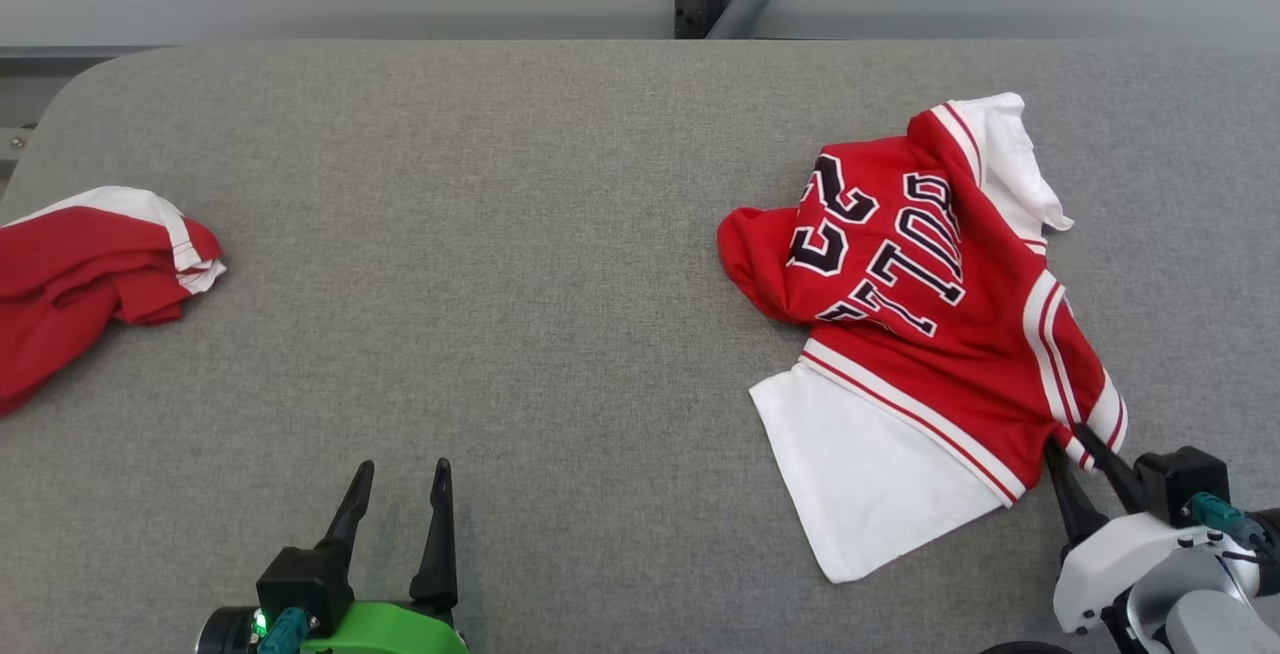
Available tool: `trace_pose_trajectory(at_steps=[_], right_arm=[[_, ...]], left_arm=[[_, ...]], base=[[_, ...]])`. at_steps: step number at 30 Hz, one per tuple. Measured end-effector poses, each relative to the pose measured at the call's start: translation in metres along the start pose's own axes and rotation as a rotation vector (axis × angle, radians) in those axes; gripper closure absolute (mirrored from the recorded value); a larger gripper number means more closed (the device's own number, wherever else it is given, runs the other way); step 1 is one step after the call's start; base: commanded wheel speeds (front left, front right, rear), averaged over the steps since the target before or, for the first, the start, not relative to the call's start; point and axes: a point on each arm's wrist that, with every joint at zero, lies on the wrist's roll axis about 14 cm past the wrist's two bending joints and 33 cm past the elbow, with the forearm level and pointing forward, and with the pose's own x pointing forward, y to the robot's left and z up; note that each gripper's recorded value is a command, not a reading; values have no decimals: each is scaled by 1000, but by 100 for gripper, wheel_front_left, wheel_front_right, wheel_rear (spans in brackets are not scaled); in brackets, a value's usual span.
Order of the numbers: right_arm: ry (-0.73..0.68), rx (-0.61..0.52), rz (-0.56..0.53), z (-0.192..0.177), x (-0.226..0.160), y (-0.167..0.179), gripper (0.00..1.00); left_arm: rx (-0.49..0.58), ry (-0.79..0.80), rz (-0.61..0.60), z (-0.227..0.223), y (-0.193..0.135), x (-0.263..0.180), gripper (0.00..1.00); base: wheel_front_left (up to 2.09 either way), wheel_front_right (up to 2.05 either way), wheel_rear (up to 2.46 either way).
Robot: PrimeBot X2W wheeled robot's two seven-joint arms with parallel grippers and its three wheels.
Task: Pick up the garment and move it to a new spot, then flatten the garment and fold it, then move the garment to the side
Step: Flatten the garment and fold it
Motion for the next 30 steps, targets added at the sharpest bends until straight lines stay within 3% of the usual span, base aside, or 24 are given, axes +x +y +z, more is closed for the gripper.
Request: trace_pose_trajectory(at_steps=[13,23,30], right_arm=[[-407,91,22,124,9,26,0],[-407,111,2,121,11,26,0],[-392,129,-71,112,5,4,0]], left_arm=[[16,-31,-36,11,-7,16,0],[43,-83,-313,33,-86,75,0],[63,-5,-466,11,-137,119,0]], base=[[0,0,0],[0,0,0],[0,0,0]])
